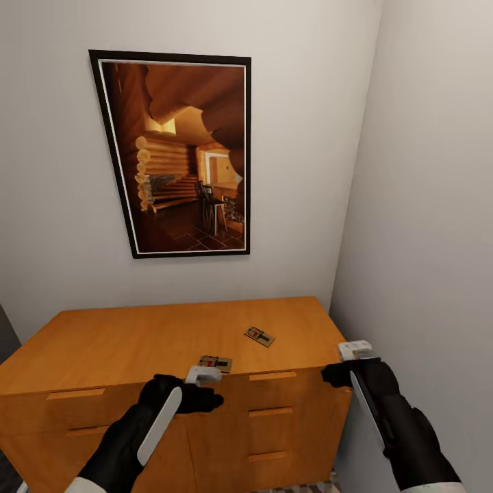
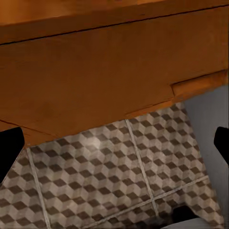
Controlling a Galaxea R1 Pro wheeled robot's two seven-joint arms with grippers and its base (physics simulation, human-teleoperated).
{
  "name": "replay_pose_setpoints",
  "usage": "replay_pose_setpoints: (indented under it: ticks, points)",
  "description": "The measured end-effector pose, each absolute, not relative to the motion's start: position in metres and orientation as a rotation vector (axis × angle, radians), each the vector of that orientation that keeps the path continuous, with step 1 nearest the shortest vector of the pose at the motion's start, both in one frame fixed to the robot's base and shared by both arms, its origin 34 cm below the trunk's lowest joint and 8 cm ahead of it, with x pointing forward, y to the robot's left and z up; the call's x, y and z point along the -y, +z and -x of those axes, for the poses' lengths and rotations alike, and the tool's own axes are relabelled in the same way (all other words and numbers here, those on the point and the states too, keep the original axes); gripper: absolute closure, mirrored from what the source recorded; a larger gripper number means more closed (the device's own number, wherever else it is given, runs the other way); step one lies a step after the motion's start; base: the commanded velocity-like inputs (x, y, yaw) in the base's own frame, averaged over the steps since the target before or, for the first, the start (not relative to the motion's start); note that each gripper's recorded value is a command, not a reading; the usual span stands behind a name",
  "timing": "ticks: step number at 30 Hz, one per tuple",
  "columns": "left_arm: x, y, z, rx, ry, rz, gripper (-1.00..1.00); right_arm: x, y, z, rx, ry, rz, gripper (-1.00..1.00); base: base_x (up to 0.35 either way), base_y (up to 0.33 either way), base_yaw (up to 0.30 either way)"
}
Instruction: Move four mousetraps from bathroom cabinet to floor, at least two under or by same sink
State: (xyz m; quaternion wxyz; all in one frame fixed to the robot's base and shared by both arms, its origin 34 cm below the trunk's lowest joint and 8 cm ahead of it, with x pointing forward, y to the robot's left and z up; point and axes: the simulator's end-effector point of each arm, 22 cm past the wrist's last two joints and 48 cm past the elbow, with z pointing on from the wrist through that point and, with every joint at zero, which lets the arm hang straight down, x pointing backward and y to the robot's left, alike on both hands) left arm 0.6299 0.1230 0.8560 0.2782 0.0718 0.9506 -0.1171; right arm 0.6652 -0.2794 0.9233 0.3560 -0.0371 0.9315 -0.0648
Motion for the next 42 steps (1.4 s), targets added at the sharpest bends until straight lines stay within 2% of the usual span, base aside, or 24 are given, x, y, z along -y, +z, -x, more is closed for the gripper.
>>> replay_pose_setpoints:
  ticks: [10, 18, 23, 26, 30, 42]
  points:
    - [-0.077, 0.974, -0.687, -2.365, -0.507, -0.236, -1.0, 0.237, 1.016, -0.726, -2.241, -0.079, 0.092, -1.0, 0.0, 0.0, 0.0]
    - [-0.07, 1.058, -0.733, -2.244, -0.559, -0.246, -1.0, 0.206, 1.038, -0.762, -2.259, -0.036, 0.112, -1.0, 0.044, 0.0, 0.0]
    - [-0.091, 1.075, -0.771, -2.284, -0.526, -0.184, -1.0, 0.184, 1.032, -0.786, -2.356, -0.021, 0.154, -1.0, 0.083, 0.0, 0.0]
    - [-0.145, 1.036, -0.793, -2.442, -0.445, -0.039, -1.0, 0.152, 1.009, -0.787, -2.469, 0.008, 0.216, -1.0, 0.064, 0.0, 0.0]
    - [-0.168, 1.028, -0.795, -2.467, -0.427, 0.005, -1.0, 0.145, 1.007, -0.785, -2.481, 0.012, 0.232, -1.0, 0.025, 0.0, 0.0]
    - [-0.185, 1.024, -0.796, -2.482, -0.374, 0.01, -1.0, 0.141, 1.006, -0.785, -2.486, 0.016, 0.241, -1.0, 0.004, 0.0, 0.0]
